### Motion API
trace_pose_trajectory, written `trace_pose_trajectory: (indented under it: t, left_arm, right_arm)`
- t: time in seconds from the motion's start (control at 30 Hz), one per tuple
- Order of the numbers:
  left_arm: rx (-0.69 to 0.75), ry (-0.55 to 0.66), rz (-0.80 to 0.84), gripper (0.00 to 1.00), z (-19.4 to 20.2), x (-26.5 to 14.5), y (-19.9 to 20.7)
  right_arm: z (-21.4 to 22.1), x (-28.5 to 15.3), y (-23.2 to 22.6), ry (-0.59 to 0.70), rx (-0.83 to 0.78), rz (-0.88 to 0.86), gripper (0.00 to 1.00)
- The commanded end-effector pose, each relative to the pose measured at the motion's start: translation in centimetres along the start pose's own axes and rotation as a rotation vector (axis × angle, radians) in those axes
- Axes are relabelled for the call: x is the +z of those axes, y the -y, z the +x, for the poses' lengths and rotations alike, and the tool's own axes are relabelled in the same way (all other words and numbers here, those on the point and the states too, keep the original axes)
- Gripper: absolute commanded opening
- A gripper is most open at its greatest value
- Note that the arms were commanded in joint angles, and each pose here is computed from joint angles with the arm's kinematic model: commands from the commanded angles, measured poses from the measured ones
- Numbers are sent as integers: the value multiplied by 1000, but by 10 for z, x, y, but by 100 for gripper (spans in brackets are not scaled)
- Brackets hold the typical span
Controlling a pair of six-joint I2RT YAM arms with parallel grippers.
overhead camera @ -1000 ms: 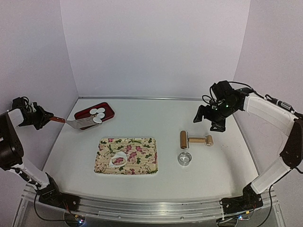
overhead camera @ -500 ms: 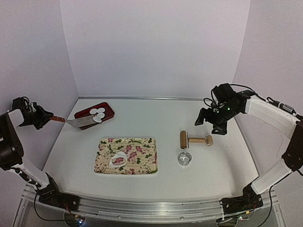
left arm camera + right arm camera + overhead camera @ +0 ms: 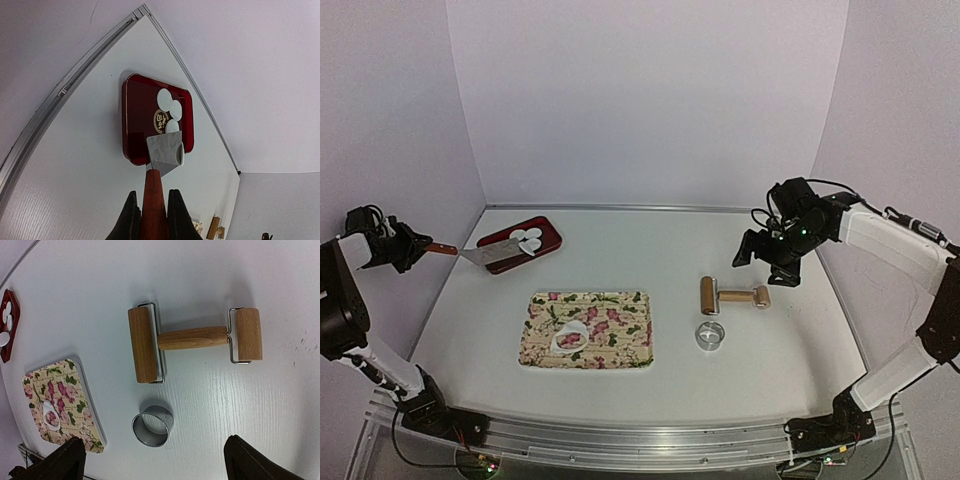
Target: Roll out the dumpling wrappers from the dough
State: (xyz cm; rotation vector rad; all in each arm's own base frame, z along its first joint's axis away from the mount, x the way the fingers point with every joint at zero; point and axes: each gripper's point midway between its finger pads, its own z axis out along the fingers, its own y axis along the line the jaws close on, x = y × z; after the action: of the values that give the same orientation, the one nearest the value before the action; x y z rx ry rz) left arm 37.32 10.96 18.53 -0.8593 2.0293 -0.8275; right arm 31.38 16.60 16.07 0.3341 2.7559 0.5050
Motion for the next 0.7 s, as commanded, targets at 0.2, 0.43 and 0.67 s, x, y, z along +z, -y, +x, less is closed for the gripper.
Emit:
trace_pose_trajectory:
  t: [0.2, 0.43, 0.67]
  left_arm:
    - [-28, 354, -104, 0, -85, -31, -21]
    - [-13, 398, -136, 0, -88, -38, -23]
    - [10, 454, -177, 0, -95, -49, -24]
  right_arm:
    - [-1, -7, 4, 27, 8, 4, 97]
    - [0, -6, 4, 23, 7, 5, 97]
    - [0, -6, 5, 22, 7, 6, 97]
